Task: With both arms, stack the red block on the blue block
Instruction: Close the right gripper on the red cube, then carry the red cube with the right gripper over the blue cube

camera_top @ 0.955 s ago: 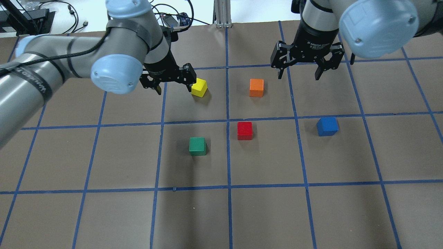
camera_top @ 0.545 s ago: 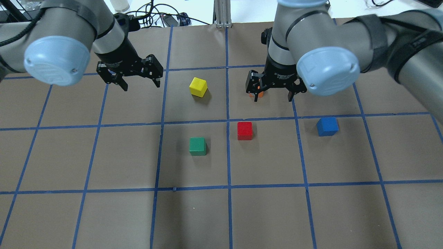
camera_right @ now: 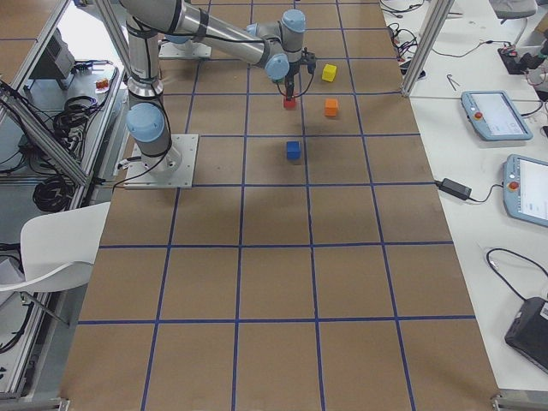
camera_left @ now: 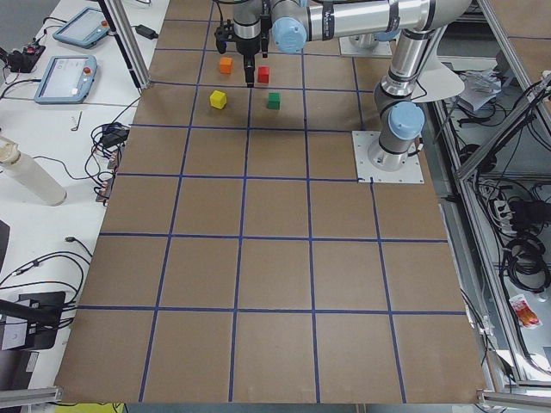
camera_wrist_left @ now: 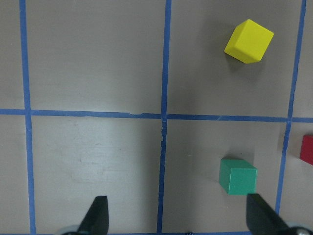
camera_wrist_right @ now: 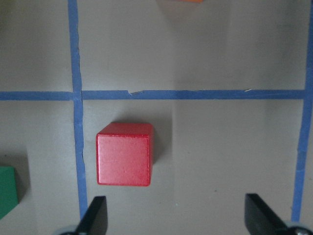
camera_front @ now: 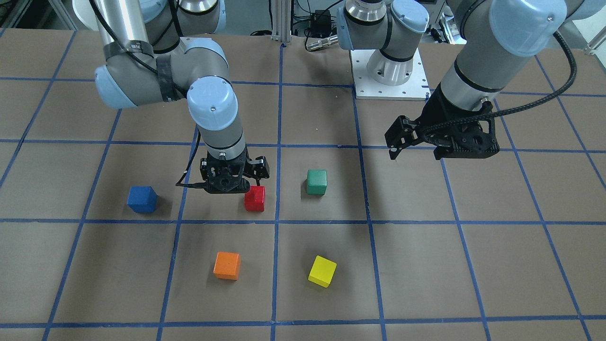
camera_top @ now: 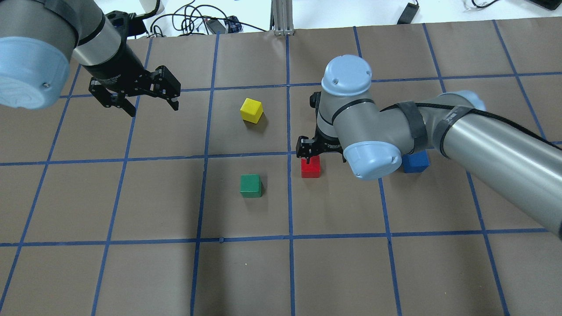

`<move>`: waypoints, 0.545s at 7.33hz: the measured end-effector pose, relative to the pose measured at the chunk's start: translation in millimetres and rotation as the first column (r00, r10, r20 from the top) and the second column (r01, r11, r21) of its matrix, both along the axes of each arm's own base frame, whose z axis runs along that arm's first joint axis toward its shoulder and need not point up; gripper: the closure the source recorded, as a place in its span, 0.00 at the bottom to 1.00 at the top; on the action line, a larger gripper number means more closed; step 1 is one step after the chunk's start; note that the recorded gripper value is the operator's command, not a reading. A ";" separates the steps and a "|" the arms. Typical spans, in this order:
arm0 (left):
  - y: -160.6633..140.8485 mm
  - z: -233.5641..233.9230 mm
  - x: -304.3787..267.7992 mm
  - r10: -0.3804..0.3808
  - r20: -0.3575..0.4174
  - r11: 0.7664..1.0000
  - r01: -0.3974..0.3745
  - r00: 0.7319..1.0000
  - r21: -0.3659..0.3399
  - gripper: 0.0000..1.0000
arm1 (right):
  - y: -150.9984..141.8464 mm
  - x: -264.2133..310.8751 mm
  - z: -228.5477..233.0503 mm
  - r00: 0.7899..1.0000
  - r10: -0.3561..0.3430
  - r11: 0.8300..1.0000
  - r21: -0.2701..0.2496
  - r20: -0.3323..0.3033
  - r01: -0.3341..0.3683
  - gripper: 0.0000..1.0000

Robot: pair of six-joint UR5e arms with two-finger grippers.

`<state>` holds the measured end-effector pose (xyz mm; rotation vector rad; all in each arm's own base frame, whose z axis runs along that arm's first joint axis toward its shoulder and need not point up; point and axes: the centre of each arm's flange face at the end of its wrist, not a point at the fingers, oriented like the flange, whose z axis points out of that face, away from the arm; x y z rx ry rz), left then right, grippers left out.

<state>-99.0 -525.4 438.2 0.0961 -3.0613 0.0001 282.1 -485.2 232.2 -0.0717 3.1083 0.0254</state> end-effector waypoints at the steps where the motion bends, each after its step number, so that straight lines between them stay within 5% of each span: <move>1: 1.6 -0.7 -0.6 -0.001 0.000 1.000 0.001 1.000 0.003 0.00 | 5.4 13.2 -15.0 1.000 0.027 1.000 0.004 -0.001 -0.027 0.00; 3: 3.1 -2.0 -1.8 -0.004 0.001 1.000 0.004 1.000 0.009 0.00 | 3.9 24.4 -29.2 0.999 0.046 0.999 -0.017 0.005 -0.046 0.03; 4: 4.3 -2.9 -2.1 -0.004 0.001 1.000 0.004 1.000 0.012 0.00 | -1.1 26.9 -36.4 0.999 0.048 0.998 -0.040 0.012 -0.048 0.28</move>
